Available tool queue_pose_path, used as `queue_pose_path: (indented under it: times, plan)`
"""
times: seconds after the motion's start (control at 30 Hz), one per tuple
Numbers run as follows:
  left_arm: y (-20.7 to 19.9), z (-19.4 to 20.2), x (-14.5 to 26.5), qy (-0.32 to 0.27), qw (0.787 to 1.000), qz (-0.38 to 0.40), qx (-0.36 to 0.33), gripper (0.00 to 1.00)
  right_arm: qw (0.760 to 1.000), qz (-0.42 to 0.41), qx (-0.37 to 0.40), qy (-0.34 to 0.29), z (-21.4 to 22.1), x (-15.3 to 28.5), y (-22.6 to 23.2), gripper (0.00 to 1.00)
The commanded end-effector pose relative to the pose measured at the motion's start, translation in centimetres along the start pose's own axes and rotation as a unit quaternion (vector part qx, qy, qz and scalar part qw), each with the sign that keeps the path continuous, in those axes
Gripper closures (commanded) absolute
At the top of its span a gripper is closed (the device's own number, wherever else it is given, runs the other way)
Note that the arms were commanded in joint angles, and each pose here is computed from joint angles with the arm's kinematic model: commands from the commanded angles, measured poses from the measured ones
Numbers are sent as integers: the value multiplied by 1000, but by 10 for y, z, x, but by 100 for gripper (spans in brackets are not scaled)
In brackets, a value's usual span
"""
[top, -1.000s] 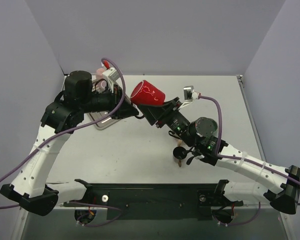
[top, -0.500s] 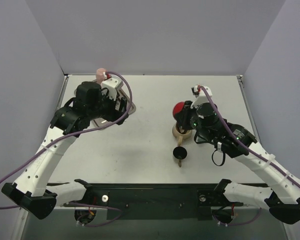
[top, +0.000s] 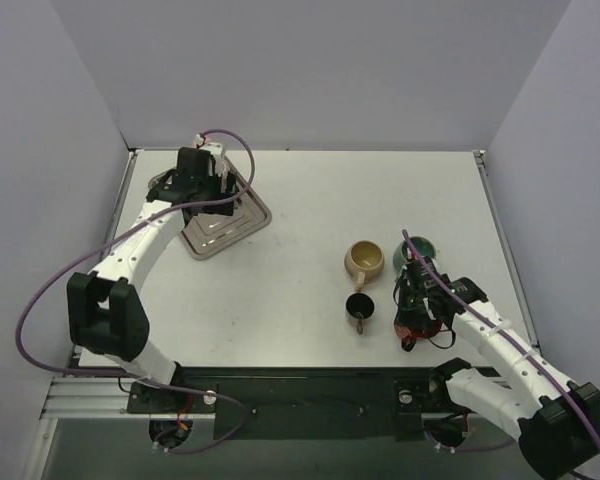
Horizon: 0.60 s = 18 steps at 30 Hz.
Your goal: Turn the mug right side up
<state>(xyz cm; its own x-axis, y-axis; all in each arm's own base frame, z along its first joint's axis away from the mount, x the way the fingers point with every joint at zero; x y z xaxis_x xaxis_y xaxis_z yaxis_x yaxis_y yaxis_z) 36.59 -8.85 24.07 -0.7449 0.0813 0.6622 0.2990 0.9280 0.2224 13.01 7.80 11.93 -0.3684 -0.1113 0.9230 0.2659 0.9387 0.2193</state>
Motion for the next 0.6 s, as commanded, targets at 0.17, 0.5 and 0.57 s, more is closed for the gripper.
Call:
queue_pose_path:
  times: [0.17, 0.5, 0.57]
  plan:
    - [12, -31, -85, -25, 977, -100, 184, 7, 999, -23, -25, 13, -10, -26, 5, 91]
    - [7, -39, -150, -28, 965, -140, 219, 6, 999, 17, -16, -30, -25, 3, -2, 43]
    - [6, -41, -158, -29, 963, -150, 223, 6, 998, 34, -13, -55, -31, 15, -7, 43]
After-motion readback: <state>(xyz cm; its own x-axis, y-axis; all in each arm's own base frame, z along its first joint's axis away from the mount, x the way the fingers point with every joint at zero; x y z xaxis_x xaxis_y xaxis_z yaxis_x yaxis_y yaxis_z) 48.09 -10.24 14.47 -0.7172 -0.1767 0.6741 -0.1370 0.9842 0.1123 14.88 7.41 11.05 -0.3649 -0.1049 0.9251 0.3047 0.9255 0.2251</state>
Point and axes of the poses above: each gripper's point midway between its finger pads, its own x axis back along the fingers, its own y axis along the line the jaws close on, z = x × y, the point moved 6 cm from there along x, back along the fingers, and after that the axes turned 13 degrees about -x, right-handed, at the moved point
